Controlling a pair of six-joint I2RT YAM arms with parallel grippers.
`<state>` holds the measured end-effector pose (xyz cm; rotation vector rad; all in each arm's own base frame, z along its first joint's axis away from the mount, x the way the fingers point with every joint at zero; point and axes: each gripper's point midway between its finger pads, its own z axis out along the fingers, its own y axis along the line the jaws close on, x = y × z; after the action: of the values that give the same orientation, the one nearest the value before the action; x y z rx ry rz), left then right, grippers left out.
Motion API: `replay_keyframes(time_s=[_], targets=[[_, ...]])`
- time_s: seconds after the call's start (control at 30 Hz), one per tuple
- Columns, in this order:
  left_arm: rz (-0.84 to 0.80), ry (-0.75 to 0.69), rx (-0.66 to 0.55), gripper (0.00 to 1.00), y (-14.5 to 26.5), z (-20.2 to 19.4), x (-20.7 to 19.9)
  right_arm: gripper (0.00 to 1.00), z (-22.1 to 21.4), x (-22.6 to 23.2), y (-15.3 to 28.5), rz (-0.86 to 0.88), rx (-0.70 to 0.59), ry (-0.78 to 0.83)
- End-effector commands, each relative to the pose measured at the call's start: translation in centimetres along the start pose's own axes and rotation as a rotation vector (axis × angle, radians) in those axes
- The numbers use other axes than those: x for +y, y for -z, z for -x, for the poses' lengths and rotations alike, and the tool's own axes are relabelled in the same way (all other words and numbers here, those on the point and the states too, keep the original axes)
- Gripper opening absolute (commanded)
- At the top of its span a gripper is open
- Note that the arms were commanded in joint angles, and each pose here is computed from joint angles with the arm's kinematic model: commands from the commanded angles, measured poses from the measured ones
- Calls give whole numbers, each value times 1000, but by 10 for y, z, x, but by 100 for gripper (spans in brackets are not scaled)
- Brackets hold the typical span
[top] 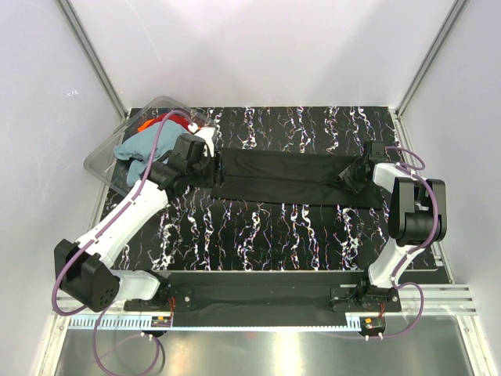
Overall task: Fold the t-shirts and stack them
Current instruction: Fold the tshirt
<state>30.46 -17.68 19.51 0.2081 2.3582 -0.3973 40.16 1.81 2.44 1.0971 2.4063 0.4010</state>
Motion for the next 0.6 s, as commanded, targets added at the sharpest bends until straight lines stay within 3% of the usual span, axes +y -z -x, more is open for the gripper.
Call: replay_keyframes(time_s=[0.0, 0.2, 0.57], targets=[[-15, -9, -43, 50, 3, 8, -2, 45, 4, 13, 0, 43, -12, -1], [-13, -10, -35, 50, 1, 6, -2, 42, 3, 6, 5, -9, -1, -14], [-23, -18, -51, 52, 5, 8, -3, 47, 9, 22, 8, 20, 6, -10]])
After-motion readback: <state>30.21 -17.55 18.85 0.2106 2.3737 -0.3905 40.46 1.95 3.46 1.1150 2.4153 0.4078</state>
